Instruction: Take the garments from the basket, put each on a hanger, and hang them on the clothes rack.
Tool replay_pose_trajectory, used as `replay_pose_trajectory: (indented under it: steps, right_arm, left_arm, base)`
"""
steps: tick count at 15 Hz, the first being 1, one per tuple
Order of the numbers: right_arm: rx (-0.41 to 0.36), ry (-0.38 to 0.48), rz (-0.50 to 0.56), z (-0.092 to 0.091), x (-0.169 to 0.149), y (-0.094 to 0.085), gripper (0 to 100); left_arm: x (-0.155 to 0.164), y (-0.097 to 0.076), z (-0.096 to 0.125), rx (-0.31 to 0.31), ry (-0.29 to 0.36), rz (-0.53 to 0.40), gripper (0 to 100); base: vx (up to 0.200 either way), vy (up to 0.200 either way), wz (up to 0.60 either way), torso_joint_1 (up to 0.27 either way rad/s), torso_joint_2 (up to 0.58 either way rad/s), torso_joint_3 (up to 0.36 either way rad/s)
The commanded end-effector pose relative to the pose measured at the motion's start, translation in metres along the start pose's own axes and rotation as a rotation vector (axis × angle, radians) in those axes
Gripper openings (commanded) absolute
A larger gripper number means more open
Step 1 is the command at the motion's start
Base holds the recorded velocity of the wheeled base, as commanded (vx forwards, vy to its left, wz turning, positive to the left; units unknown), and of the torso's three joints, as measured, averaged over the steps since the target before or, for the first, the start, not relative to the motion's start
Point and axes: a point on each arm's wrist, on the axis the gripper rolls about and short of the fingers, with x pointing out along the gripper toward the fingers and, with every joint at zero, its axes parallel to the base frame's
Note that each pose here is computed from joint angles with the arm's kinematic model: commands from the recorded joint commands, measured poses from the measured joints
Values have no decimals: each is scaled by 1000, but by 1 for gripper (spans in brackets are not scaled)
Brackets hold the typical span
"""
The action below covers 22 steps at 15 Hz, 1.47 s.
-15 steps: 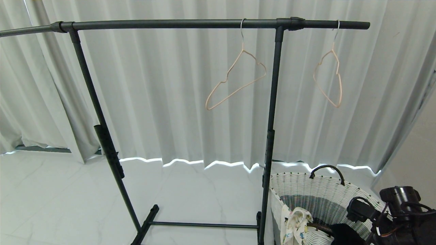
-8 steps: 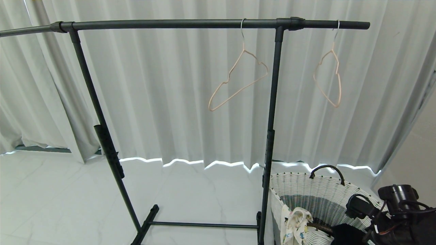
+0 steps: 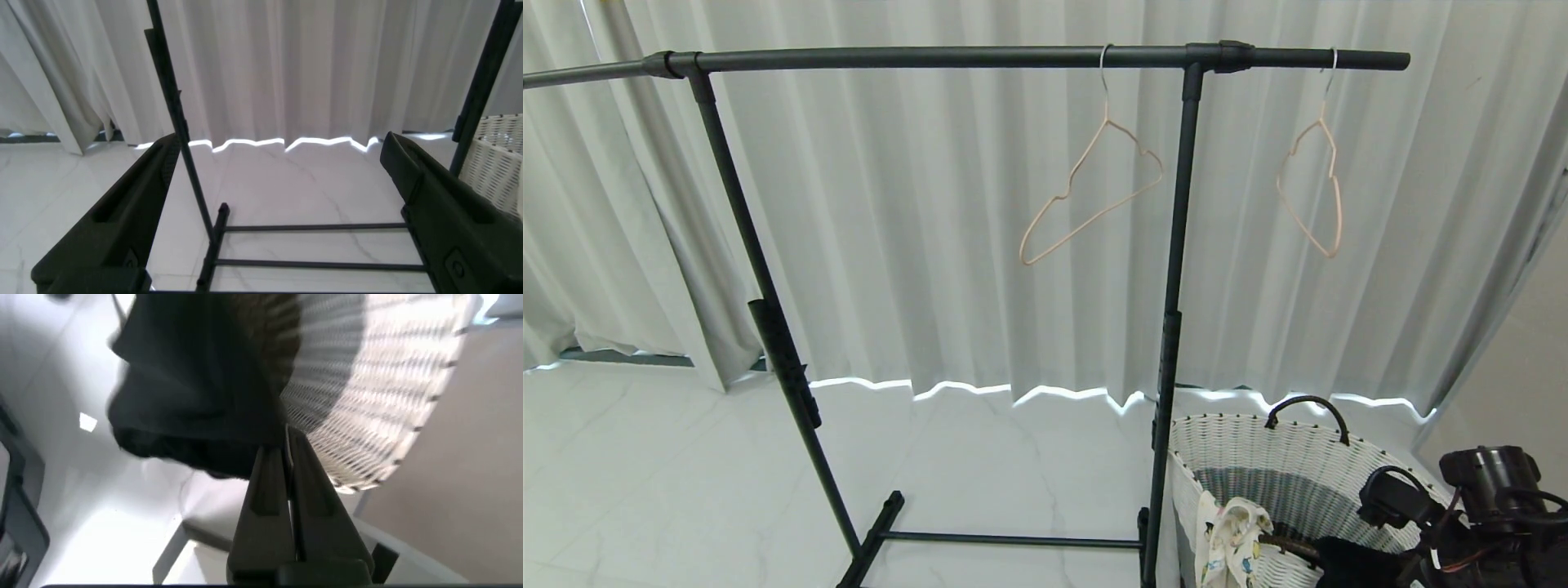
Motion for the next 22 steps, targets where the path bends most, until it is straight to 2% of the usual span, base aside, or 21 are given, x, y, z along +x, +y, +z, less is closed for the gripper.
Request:
replay_pose_trajectory:
  steps: [1,3,4,5,6,8,11,13,14,17,22]
  right_arm:
    - [6,-145,-86,5,-41,-3,0]
    - [29,-223,-142,5,-62,-6,0]
    - [37,-266,-204,7,-76,-9,0]
    - [43,-282,-240,8,-82,-10,0]
    - [65,-336,-316,11,-98,-16,0]
    - [95,-395,-379,18,-126,-29,0]
    - [96,-422,-382,35,-192,-45,0]
    - [96,-433,-388,37,-228,-50,0]
    - [99,-453,-402,37,-258,-53,0]
    - [104,-487,-425,27,-303,-50,0]
    - [107,-510,-440,3,-326,-35,0]
  left_arm:
    - [0,0,0,0,0,0,100]
    - [0,0,0,0,0,0,100]
    - [0,0,0,0,0,0,100]
    - [0,0,0,0,0,0,100]
    - [0,0,0,14,2,0,100]
    - [0,0,0,17,2,0,100]
    - [0,0,0,17,2,0,100]
    - [0,0,0,17,2,0,100]
    - [0,0,0,17,2,0,100]
    - [0,0,0,17,2,0,100]
    - [0,0,0,17,2,0,100]
  base:
    - [0,0,0,0,0,0]
    - [0,0,0,0,0,0]
    - [0,0,0,0,0,0]
    - [0,0,0,0,0,0]
    - [0,0,0,0,0,0]
    - [0,0,0,0,0,0]
    - [0,0,0,0,0,0]
    - [0,0,0,0,0,0]
    - [0,0,0,0,0,0]
    - [0,0,0,0,0,0]
    - [-200,0,0,2,2,1]
